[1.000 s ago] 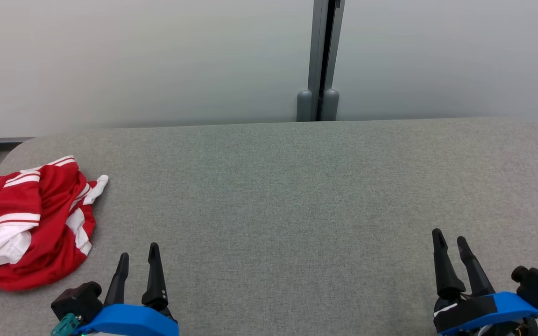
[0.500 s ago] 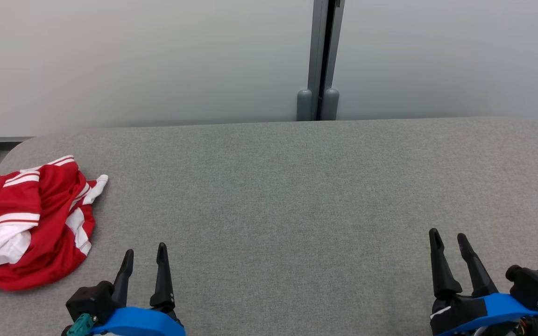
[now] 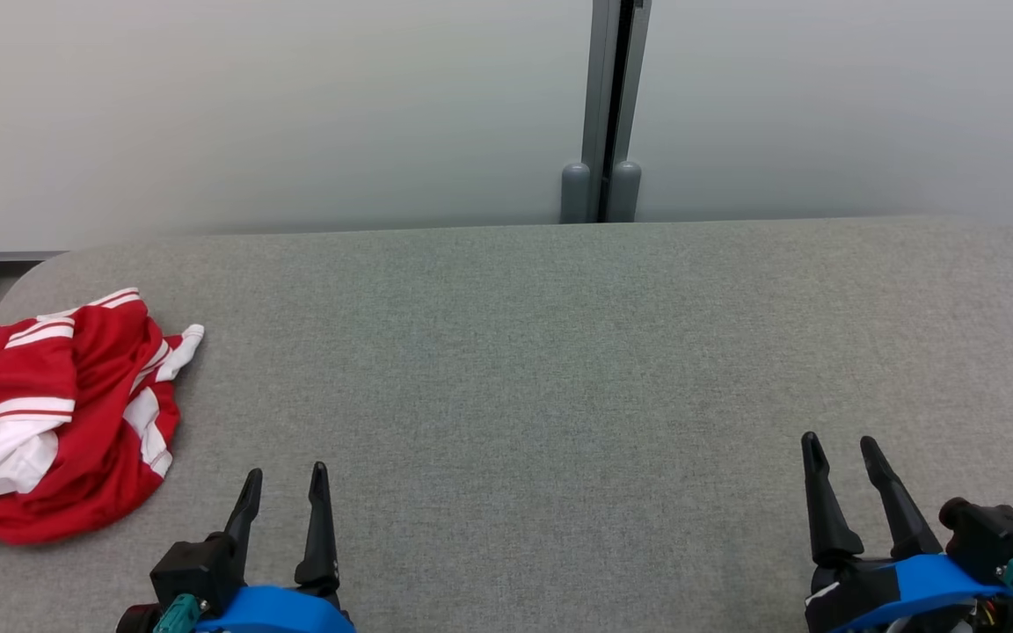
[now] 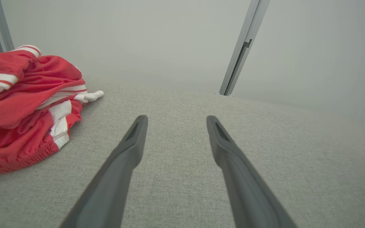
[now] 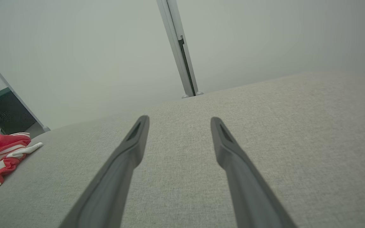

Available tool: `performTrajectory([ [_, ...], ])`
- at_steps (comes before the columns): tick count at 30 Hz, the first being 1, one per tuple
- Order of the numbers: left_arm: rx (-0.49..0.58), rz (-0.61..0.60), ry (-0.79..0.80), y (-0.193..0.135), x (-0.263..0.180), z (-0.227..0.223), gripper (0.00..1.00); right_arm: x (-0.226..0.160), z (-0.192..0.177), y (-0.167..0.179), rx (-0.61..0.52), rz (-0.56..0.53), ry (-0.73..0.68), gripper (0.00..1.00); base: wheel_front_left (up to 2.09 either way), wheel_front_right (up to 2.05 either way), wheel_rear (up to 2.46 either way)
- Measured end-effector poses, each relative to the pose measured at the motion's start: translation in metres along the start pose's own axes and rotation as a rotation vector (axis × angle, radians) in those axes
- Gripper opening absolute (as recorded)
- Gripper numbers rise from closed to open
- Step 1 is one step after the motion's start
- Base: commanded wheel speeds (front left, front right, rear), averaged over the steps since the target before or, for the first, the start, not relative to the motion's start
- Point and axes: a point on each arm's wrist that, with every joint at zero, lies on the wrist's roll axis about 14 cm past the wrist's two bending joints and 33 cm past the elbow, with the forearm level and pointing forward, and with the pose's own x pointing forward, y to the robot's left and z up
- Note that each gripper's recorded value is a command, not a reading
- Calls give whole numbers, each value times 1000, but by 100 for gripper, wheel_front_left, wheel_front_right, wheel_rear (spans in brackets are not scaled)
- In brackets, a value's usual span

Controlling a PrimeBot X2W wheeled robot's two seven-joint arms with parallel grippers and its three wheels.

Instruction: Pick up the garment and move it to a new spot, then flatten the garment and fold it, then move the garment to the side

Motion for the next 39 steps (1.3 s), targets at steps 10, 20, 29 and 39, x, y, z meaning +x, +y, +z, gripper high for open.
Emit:
performTrajectory([
  [10, 80, -1, -4, 1, -1, 0, 100, 1, -1, 2, -64, 14, 2, 100, 0, 0, 0],
  [20, 127, -19, -22, -4, -1, 4, 100, 0, 2, 4, -120, 28, -12, 100, 0, 0, 0],
  [29, 97, -12, -19, -4, -3, 4, 100, -2, 2, 4, -114, 27, -14, 100, 0, 0, 0],
  [39, 90, 7, -21, 1, -9, 6, 100, -4, -1, 3, -111, 25, 2, 100, 0, 0, 0],
])
